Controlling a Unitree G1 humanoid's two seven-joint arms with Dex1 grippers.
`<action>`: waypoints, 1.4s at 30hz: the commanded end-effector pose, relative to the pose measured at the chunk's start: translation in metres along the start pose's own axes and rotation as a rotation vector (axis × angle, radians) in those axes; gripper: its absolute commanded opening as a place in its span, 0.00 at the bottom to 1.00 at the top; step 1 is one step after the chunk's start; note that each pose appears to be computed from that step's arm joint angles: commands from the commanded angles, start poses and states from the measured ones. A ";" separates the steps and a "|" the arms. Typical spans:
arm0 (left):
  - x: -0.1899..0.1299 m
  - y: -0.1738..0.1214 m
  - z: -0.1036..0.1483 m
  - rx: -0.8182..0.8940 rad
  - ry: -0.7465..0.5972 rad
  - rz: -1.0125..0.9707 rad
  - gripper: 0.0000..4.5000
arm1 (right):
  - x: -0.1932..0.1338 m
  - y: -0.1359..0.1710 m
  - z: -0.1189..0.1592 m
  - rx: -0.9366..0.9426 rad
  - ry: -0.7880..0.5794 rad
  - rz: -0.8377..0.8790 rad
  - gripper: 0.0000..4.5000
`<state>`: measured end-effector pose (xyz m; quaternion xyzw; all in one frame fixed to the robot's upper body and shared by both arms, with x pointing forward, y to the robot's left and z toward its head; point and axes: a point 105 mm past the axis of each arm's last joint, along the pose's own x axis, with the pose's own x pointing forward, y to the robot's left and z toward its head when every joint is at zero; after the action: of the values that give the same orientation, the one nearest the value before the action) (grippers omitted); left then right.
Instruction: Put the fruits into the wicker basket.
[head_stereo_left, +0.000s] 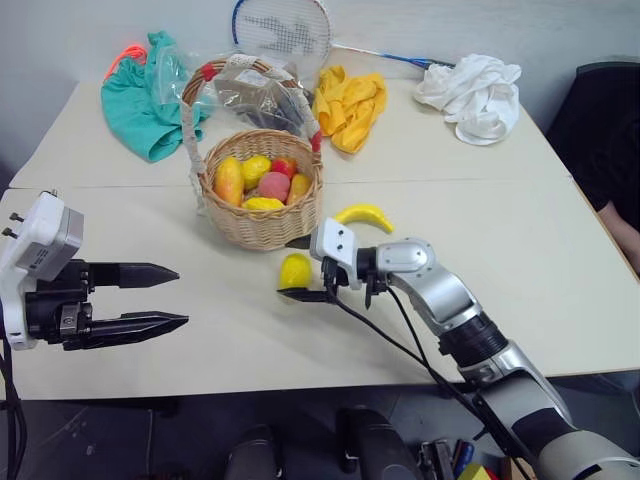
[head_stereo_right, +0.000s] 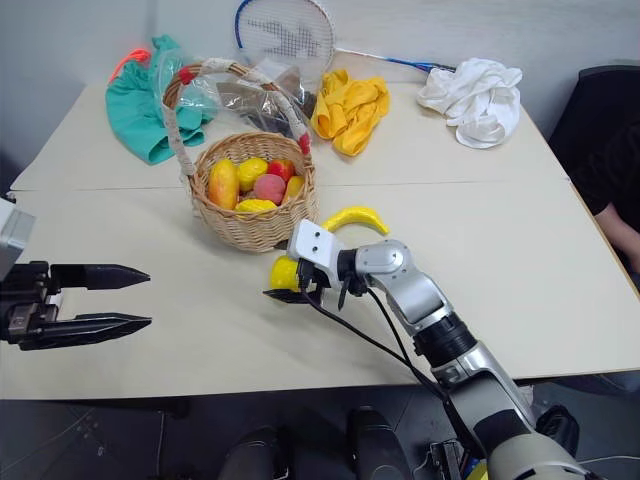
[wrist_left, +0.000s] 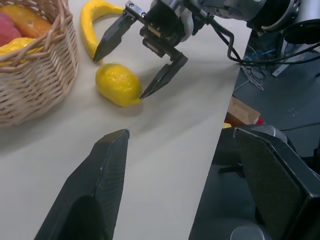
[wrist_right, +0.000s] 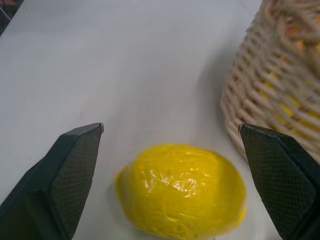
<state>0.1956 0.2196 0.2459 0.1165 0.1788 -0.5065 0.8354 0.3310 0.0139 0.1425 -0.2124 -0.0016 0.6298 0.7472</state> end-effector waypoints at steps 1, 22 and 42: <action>-0.007 0.001 0.008 0.047 -0.020 0.041 0.78 | 0.006 -0.003 -0.002 -0.027 0.029 0.011 1.00; -0.008 0.012 0.015 0.072 -0.062 0.088 0.79 | 0.005 -0.012 0.011 -0.071 -0.024 -0.032 0.79; -0.016 0.034 0.040 0.064 -0.283 0.222 0.79 | 0.035 -0.097 0.120 0.006 -0.142 -0.346 0.95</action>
<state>0.2298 0.2386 0.2811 0.0726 0.0509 -0.4221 0.9022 0.3984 0.0697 0.2563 -0.1588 -0.0583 0.5057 0.8460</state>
